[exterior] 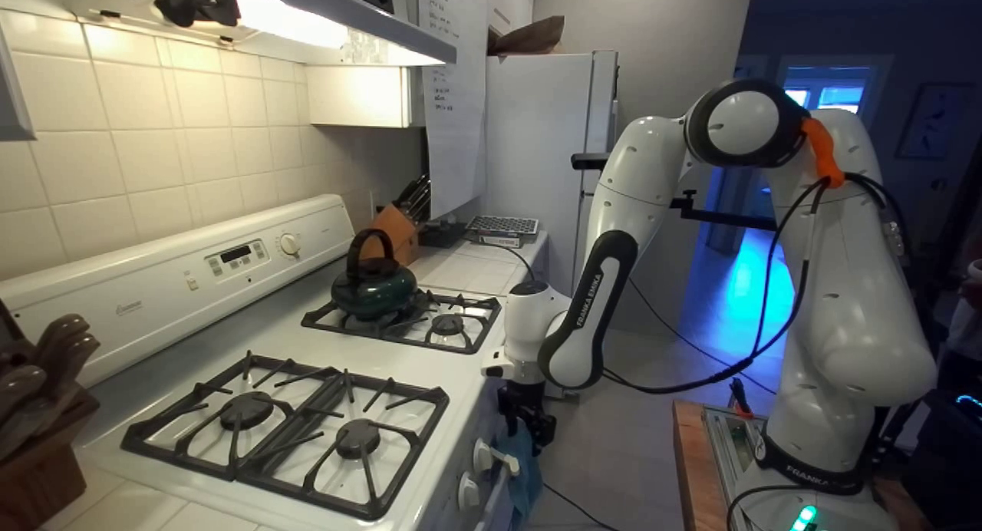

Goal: Put the blue towel on the stove

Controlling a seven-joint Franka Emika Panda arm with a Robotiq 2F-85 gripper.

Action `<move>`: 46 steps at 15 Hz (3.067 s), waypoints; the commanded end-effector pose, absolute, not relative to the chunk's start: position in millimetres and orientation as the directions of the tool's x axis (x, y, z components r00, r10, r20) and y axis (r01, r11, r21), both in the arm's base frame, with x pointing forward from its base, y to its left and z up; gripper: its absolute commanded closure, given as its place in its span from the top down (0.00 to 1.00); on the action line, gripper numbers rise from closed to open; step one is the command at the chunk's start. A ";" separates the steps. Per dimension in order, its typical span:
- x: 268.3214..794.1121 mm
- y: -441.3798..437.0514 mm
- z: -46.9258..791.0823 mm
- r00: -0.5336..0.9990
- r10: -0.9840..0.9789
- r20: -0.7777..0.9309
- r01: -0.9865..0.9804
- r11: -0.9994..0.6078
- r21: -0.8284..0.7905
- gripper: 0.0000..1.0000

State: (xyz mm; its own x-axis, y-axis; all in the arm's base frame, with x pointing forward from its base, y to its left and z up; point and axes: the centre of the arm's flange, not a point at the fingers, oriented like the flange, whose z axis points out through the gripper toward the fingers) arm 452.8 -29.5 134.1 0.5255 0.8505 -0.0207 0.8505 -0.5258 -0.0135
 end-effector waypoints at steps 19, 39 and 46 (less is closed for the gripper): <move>453.7 -7.8 131.1 0.576 0.817 -0.041 0.809 -0.561 0.176 1.00; 460.0 -0.4 132.0 0.581 0.814 -0.009 0.792 -0.564 0.234 0.36; 461.2 -0.5 133.3 0.583 0.812 0.006 0.787 -0.567 0.245 0.00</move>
